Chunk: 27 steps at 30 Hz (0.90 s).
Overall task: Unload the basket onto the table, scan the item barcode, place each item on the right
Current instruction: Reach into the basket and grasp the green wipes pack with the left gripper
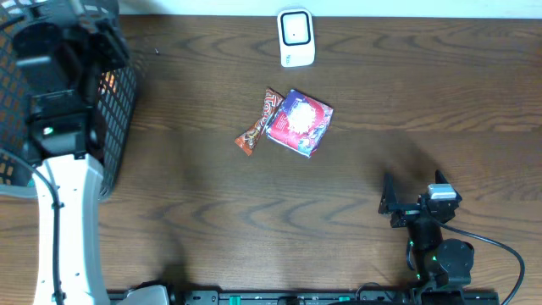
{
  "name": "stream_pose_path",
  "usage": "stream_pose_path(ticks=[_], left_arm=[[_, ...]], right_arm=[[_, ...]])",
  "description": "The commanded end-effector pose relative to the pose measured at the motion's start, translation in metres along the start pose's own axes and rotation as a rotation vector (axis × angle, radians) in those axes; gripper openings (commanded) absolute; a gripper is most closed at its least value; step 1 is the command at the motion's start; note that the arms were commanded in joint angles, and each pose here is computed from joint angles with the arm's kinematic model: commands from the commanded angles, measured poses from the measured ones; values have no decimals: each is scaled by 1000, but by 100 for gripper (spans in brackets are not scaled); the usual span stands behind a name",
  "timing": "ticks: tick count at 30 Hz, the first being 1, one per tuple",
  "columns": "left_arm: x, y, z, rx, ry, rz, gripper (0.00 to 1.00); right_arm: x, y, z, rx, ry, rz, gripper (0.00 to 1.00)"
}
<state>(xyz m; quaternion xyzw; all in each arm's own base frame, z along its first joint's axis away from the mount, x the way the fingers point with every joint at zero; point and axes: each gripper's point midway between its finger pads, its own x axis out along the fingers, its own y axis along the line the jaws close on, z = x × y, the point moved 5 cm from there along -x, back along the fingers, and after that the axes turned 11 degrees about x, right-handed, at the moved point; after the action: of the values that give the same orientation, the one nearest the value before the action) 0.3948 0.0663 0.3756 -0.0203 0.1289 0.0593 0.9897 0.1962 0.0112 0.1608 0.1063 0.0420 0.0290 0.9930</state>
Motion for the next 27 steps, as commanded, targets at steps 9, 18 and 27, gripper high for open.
stream_pose_path(ticks=[9, 18, 27], left_arm=[[-23, 74, 14, -15, -39, 208, 76], [-45, 158, -15, -198, 42, 517, 85], [-16, 185, -82, -386, 251, 575, 98]], right_arm=[[0, -1, 0, 15, -3, -8, 99], [0, -1, 0, 15, -3, -8, 99], [0, -1, 0, 15, -3, -8, 99]])
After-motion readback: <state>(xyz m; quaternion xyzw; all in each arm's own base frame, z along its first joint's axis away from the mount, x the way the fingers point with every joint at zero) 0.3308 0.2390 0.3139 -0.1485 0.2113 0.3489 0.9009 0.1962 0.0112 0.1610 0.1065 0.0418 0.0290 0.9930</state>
